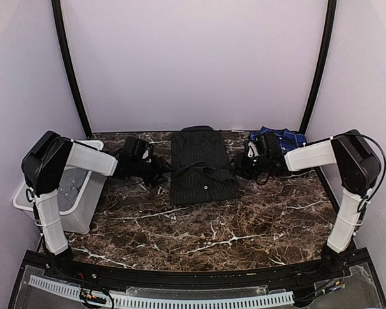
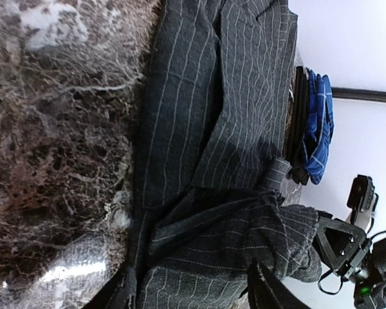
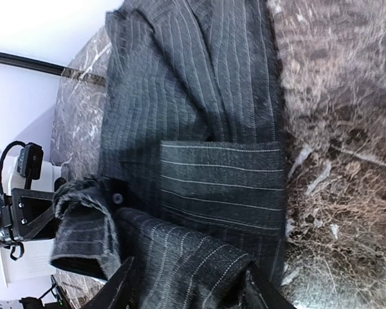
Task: Fold and stack the long sleeve shirts
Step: Fold the rectangle-folded shirt at the center of the board.
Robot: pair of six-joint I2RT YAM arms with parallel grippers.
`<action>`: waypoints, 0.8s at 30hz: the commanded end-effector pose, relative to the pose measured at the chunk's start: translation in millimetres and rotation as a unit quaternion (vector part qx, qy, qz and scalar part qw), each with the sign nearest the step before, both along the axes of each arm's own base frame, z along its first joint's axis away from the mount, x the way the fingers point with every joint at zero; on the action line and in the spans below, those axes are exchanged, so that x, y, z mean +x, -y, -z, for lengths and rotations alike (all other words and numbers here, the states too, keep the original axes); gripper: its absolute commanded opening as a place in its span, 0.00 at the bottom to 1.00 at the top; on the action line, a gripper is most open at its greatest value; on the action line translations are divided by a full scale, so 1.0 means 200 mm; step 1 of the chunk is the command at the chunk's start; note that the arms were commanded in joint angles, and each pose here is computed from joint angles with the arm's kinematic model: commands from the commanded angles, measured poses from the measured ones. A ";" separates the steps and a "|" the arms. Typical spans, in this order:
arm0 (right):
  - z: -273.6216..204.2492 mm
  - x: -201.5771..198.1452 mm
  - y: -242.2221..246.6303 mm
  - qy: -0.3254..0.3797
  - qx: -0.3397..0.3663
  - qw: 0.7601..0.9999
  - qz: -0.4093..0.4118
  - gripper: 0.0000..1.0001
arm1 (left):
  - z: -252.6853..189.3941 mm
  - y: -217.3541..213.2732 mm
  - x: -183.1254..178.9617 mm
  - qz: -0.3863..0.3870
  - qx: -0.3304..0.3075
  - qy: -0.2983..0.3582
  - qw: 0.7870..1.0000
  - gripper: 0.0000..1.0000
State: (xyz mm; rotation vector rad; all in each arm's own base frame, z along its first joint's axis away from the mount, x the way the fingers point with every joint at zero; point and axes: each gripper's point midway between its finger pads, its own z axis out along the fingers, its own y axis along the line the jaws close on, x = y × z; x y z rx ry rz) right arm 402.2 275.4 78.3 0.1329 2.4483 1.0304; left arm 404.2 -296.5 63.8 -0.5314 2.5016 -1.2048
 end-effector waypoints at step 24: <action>-0.08 0.06 -0.07 0.082 -0.113 0.984 -0.109 0.74 | -0.23 0.24 -0.21 0.166 0.078 0.131 0.974 0.49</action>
